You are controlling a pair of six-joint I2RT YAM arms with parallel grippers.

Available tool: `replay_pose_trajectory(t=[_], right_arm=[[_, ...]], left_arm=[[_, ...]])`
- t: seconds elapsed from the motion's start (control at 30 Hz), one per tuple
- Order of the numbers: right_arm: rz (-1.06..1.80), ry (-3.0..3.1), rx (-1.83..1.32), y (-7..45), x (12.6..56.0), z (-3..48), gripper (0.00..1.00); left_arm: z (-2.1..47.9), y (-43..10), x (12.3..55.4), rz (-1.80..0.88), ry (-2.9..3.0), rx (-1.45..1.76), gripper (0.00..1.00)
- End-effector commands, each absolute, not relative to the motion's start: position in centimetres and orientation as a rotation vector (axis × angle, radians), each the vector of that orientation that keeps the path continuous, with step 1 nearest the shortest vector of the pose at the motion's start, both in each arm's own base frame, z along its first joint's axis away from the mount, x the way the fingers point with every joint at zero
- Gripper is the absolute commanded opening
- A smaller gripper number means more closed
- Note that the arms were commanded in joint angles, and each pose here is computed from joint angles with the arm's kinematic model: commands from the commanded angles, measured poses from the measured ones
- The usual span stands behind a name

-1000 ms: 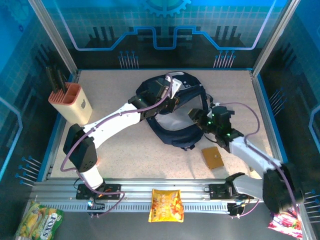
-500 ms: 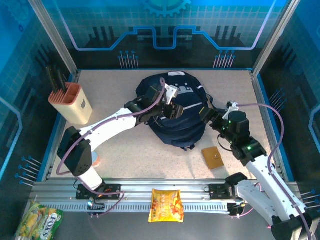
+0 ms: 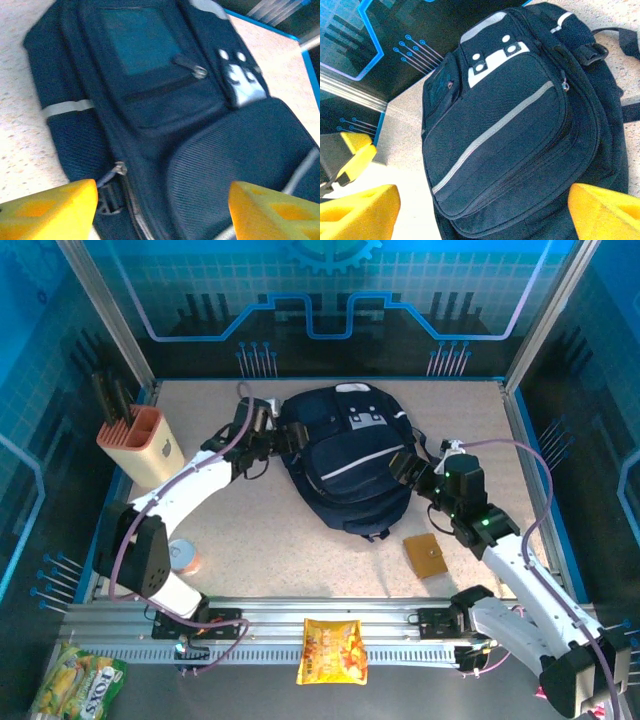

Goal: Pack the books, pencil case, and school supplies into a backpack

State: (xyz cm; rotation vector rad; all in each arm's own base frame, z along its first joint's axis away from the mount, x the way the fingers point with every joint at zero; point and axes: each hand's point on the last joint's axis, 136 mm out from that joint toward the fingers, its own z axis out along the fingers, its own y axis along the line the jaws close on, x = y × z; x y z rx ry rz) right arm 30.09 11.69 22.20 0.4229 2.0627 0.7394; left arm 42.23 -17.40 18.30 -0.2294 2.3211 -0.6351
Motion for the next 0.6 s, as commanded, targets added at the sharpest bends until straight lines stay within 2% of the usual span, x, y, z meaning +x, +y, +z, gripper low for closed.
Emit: replay_pose_trajectory(t=[0.0, 0.1, 0.33, 0.57], right_arm=[[0.793, 2.057, 0.404, 12.8, 30.2, 22.1, 0.88], [0.807, 2.067, 0.395, 13.2, 30.3, 21.9, 0.88], [0.845, 2.098, 0.384, 14.5, 30.4, 20.8, 0.88], [0.874, 2.134, 0.384, 15.7, 30.7, 19.5, 0.87]], left_arm=[[15.8, -16.9, 43.1, -0.754, 2.374, -0.419, 0.67], [14.3, -16.6, 44.6, -0.858, 2.377, -0.504, 0.63], [12.2, -17.4, 46.8, -0.97, 2.404, -0.532, 0.43], [10.6, -18.4, 47.4, -1.061, 2.414, -0.537, 0.42]])
